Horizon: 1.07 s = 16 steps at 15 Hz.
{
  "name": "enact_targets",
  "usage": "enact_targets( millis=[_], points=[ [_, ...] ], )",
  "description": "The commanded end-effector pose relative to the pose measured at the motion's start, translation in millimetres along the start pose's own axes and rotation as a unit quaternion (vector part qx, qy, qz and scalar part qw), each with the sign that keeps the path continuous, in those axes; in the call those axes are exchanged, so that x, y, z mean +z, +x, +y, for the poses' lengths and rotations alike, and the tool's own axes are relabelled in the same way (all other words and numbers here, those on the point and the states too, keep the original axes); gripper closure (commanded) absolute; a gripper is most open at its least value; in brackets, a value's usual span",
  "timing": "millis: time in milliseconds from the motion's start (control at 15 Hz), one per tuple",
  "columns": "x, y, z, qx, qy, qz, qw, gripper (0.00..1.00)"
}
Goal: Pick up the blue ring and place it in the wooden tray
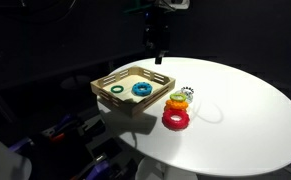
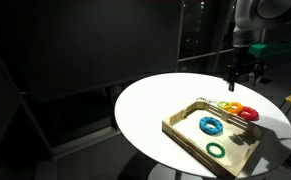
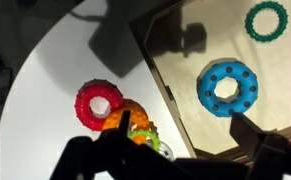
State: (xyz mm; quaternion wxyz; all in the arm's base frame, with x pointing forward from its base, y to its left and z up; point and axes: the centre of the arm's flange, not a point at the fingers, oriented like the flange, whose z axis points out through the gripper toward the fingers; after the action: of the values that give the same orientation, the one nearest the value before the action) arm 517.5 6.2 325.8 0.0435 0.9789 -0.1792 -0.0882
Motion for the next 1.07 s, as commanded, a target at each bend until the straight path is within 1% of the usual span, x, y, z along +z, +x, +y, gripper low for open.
enact_targets(
  millis=[0, 267, 400, 533, 800, 1000],
  points=[
    [-35, -24, 30, -0.018, -0.015, -0.009, 0.9997, 0.0],
    [-67, -43, 54, -0.022, -0.028, -0.002, 0.9994, 0.0],
    [-83, -54, 64, -0.027, -0.027, 0.007, 0.9993, 0.0],
    [-99, -64, 73, -0.028, -0.021, 0.018, 0.9992, 0.0],
    [-124, -82, 93, -0.035, 0.005, 0.042, 0.9985, 0.0],
    [-134, -91, 105, -0.036, 0.012, 0.059, 0.9975, 0.0]
  ],
)
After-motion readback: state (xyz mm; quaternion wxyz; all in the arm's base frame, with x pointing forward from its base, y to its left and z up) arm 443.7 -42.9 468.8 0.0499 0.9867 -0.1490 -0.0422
